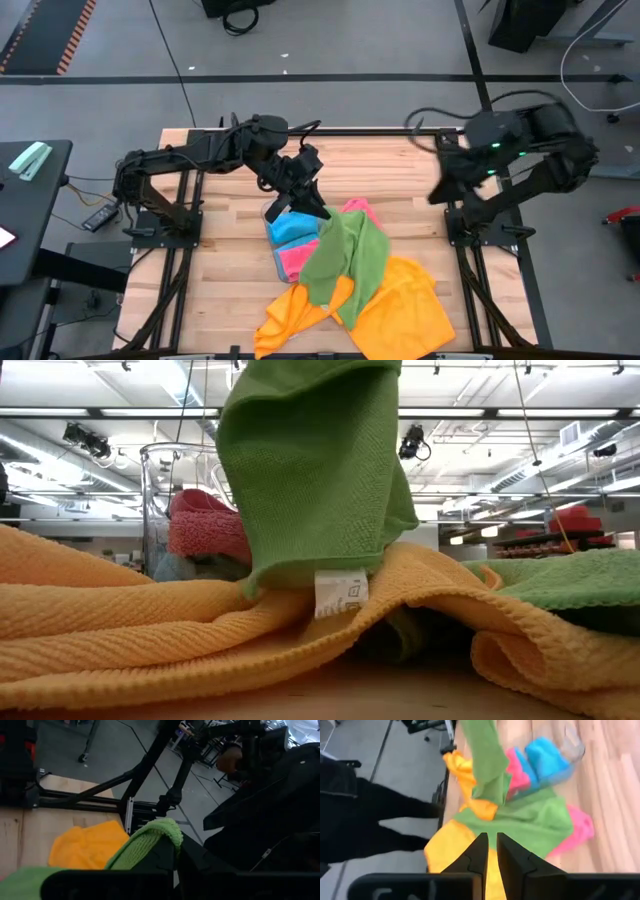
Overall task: Fold microfiber towels
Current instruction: Fold the top green towel
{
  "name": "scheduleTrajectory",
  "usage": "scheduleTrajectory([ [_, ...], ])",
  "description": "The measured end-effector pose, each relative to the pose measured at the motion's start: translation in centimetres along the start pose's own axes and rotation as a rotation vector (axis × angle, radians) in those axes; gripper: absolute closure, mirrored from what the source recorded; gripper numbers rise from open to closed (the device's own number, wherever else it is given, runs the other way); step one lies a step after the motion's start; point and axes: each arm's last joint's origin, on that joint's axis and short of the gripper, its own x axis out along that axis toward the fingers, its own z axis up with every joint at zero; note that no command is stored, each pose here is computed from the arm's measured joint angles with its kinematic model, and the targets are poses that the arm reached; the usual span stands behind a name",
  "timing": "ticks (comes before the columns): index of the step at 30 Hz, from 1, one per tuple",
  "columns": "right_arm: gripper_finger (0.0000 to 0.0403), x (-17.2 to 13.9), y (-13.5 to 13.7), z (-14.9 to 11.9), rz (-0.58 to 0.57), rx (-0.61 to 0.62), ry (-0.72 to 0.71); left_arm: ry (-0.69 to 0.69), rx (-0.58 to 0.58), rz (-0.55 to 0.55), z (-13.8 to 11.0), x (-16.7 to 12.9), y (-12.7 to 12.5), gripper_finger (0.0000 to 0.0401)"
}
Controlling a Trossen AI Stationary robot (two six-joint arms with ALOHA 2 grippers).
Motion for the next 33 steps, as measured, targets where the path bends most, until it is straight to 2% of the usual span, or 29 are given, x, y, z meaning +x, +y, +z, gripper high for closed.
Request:
scheduleTrajectory([
  [4, 0.0332, 2.8, -0.5, 1.1, 0.010, -0.061, -0.064, -0.036, 0.013, -0.015, 0.4, 0.0, -0.2, 0.0373],
  [8, 0.0292, 5.4, -1.0, 2.0, 0.006, -0.132, -0.149, -0.083, 0.032, -0.035, 0.9, 0.0, -0.4, 0.0378],
  [14, 0.0241, 6.6, -1.5, 4.0, 0.013, -0.185, -0.330, -0.067, 0.051, 0.017, 0.6, 0.6, 0.2, 0.0390],
  [18, 0.0236, 8.5, -2.3, 4.7, -0.017, -0.205, -0.275, -0.005, 0.012, 0.049, -0.3, 2.1, 1.6, 0.0376],
  [23, 0.0244, 11.7, -3.3, 4.1, -0.015, -0.223, -0.050, 0.109, -0.033, 0.084, -1.8, 3.2, 3.0, 0.0382],
  [26, 0.0249, 13.3, -4.1, 3.0, 0.004, -0.217, 0.038, 0.171, -0.037, 0.050, -2.5, 3.2, 3.0, 0.0392],
  [29, 0.0252, 14.7, -4.7, 2.2, 0.045, -0.217, 0.017, 0.232, -0.015, 0.013, -3.2, 3.4, 2.3, 0.0390],
  [33, 0.0256, 16.4, -4.9, 2.6, 0.123, -0.234, -0.111, 0.340, 0.039, 0.003, -4.6, 3.8, 1.8, 0.0373],
])
